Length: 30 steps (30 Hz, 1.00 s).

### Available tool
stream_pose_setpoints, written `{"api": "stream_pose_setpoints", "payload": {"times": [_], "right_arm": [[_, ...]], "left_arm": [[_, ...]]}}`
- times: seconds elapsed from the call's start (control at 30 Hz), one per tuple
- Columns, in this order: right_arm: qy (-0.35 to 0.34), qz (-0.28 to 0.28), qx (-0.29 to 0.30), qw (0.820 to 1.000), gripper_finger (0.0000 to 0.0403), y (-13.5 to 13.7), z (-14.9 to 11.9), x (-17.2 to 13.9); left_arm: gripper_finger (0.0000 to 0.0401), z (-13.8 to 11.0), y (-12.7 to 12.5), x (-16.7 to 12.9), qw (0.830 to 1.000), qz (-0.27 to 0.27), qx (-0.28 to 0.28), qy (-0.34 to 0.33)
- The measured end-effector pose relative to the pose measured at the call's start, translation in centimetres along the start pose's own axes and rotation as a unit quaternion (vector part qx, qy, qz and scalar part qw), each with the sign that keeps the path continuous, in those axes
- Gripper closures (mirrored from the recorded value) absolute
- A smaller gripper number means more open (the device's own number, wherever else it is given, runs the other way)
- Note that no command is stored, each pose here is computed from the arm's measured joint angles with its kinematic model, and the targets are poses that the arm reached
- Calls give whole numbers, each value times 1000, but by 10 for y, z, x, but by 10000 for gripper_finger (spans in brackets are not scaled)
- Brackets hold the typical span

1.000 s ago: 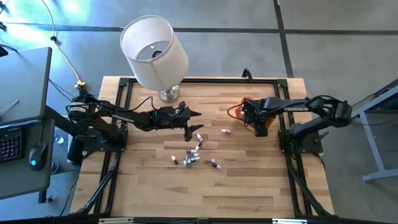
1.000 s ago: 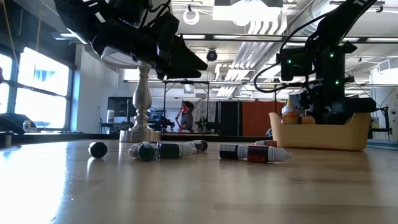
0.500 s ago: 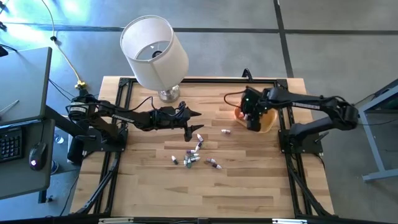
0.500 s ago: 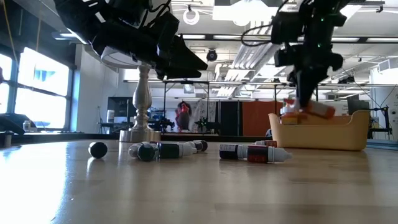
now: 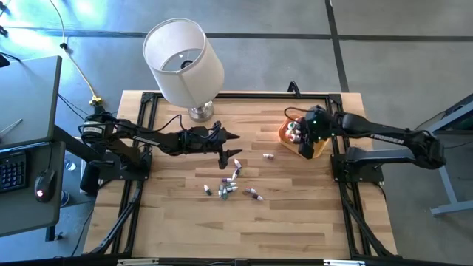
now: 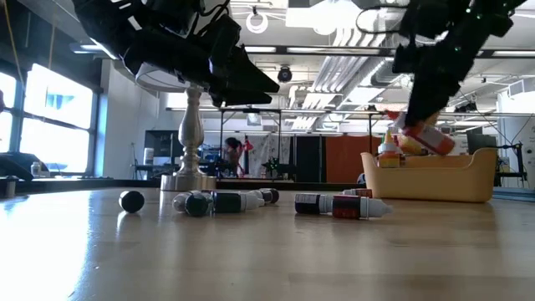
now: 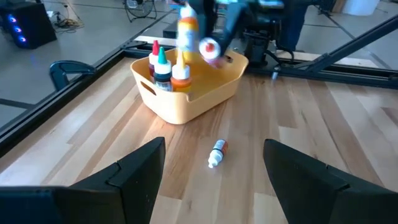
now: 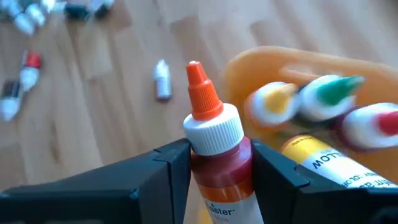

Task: Pick & Place food coloring
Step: Put the large orange food coloring bottle into the yellow bin

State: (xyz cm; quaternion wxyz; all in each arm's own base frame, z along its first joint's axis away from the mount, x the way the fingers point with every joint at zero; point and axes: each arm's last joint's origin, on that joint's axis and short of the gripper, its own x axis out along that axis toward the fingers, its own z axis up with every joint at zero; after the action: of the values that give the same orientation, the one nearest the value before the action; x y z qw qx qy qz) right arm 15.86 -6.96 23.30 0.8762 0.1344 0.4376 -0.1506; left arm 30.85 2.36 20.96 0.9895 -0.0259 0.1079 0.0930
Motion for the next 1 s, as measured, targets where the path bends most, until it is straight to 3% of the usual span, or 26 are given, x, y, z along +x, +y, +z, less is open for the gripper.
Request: {"api": "stream_pose_setpoints", "payload": {"times": [0.17, 0.27, 0.4, 0.53, 0.77, 1.0], "right_arm": [[-83, -7, -22, 996, 273, 0, 12, -5], [-81, 10, -17, 996, 272, 0, 4, 5], [-37, 8, 16, 999, 269, -4, -28, 33], [-114, 11, 5, 993, 273, -6, -34, 46], [-188, -28, -5, 982, 269, -10, -48, 59], [-216, -26, -5, 976, 272, -10, -53, 63]], "left_arm": [[132, 0, 0, 0, 1000, -1, 0, 0], [132, 0, 0, 0, 1000, -1, 0, 0], [132, 0, 0, 0, 1000, -1, 0, 0], [132, 0, 0, 0, 1000, -1, 0, 0], [132, 0, 0, 0, 1000, -1, 0, 0], [132, 0, 0, 0, 1000, -1, -1, 0]]}}
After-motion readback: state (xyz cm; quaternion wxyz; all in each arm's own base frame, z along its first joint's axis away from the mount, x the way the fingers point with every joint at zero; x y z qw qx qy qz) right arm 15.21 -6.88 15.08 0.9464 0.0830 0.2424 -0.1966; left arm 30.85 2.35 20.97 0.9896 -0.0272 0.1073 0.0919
